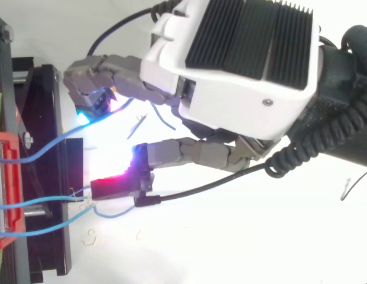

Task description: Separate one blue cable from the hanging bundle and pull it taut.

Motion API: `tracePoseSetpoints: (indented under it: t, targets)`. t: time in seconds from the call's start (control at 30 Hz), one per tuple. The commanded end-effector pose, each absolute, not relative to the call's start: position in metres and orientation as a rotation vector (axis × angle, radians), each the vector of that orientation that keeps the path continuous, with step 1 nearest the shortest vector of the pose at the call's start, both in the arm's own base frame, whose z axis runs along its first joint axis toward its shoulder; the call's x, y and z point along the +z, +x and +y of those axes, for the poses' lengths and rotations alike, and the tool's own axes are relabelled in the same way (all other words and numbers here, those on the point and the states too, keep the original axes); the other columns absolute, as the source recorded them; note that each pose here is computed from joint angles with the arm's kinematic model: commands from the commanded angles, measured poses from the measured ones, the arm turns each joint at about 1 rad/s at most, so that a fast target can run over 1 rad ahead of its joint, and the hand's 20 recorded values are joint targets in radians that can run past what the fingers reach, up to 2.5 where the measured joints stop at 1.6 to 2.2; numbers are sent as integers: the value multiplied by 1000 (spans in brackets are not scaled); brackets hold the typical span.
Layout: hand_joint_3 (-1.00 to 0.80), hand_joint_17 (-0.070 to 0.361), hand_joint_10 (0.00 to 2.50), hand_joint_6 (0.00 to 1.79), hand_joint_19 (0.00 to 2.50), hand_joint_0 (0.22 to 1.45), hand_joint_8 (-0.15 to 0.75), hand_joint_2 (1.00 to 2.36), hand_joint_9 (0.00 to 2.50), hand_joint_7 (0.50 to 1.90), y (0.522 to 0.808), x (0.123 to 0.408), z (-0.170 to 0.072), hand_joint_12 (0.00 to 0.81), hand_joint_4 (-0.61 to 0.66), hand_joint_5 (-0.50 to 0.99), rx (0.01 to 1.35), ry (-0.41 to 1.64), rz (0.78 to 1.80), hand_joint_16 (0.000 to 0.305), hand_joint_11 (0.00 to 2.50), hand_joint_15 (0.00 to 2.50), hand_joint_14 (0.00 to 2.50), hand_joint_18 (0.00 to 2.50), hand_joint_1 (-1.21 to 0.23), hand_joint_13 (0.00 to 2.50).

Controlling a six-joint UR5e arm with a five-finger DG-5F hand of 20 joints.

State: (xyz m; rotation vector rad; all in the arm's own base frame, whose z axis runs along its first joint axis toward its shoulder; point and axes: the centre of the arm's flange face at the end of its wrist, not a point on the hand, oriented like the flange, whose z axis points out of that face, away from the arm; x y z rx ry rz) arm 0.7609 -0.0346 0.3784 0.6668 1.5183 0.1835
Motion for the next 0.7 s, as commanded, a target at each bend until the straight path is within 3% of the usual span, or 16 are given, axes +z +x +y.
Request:
tracePoseSetpoints:
  t: [0.0, 0.3, 0.47, 0.6, 0.67]
  targets:
    - [-260, 77, 1, 507, 1446, 749, 169, 1020, 2351, 1262, 761, 379, -35, 283, 205, 99, 126, 606, 1536, 34, 2405, 1324, 1205, 1185, -808, 1403]
    - [-255, 78, 0, 507, 1446, 749, 171, 1020, 2355, 1263, 762, 379, -32, 283, 207, 99, -1, 436, 1589, 34, 2411, 1336, 1188, 1183, -806, 1409]
    - [-259, 78, 0, 507, 1442, 749, 170, 1020, 2353, 1258, 765, 380, -31, 284, 209, 99, -158, 262, 1601, 35, 2405, 1337, 1180, 1184, -805, 1412]
    - [-258, 77, 3, 507, 1445, 749, 162, 1020, 2352, 1256, 765, 376, -31, 286, 207, 99, -260, 154, 1575, 34, 2407, 1339, 1178, 1181, -803, 1411]
    - [-255, 77, 0, 507, 1446, 748, 171, 1021, 2355, 1254, 761, 378, -32, 285, 212, 99, -297, 121, 1514, 34, 2386, 1343, 1180, 1180, -803, 1411]
